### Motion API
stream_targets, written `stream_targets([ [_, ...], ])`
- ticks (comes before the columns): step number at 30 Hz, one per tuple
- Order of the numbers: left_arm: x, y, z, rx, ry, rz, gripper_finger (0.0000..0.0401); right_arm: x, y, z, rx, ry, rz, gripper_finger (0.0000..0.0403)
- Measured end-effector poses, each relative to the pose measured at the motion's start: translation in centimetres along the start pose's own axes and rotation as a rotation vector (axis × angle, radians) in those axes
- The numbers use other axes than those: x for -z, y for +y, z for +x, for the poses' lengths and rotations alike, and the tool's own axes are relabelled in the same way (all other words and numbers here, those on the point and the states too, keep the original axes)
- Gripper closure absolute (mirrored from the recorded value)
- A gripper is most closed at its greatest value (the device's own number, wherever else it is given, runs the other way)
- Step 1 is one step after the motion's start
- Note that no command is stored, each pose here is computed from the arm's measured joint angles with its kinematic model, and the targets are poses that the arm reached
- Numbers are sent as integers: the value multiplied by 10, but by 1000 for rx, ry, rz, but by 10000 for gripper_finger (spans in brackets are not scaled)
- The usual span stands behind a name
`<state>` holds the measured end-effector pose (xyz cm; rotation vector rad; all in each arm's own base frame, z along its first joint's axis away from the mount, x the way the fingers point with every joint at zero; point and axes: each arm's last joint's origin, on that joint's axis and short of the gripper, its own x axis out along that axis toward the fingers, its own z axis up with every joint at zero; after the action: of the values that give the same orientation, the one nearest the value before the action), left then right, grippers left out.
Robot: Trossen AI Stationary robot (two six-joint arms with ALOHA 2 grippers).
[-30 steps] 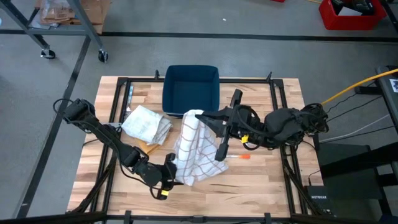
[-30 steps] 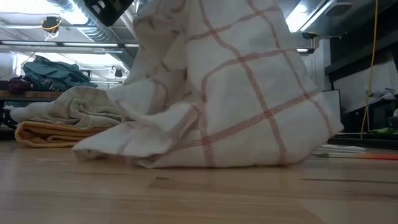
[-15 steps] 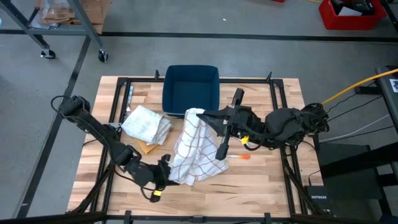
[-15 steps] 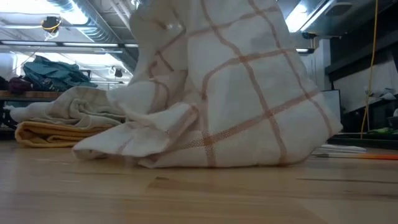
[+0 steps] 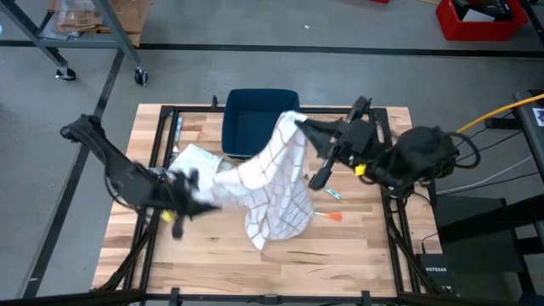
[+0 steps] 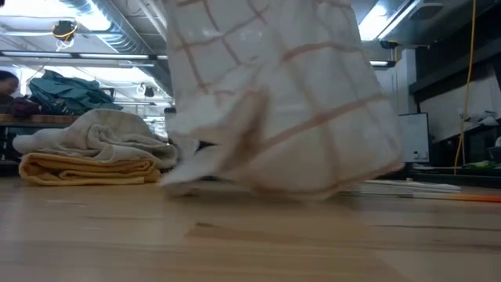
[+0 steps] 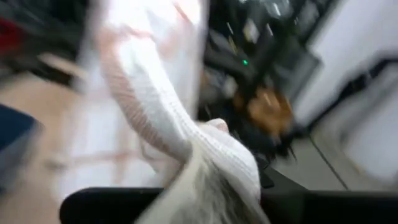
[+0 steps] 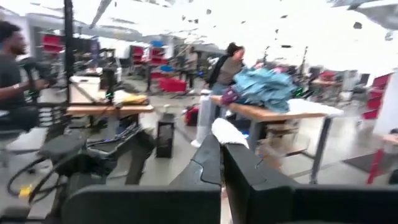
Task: Fold towel
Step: Fold the white patterned towel
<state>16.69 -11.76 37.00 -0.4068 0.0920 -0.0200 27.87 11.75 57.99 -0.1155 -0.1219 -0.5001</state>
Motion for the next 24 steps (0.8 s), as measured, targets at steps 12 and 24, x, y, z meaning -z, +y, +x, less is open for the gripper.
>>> stream_targets([
  [12, -96, 32, -36, -223, -457, 65, 401, -31, -18, -5, 145, -178, -125, 399],
  [24, -142, 34, -19, -334, -658, 263, 401, -34, -28, -8, 336, -42, -323, 396],
])
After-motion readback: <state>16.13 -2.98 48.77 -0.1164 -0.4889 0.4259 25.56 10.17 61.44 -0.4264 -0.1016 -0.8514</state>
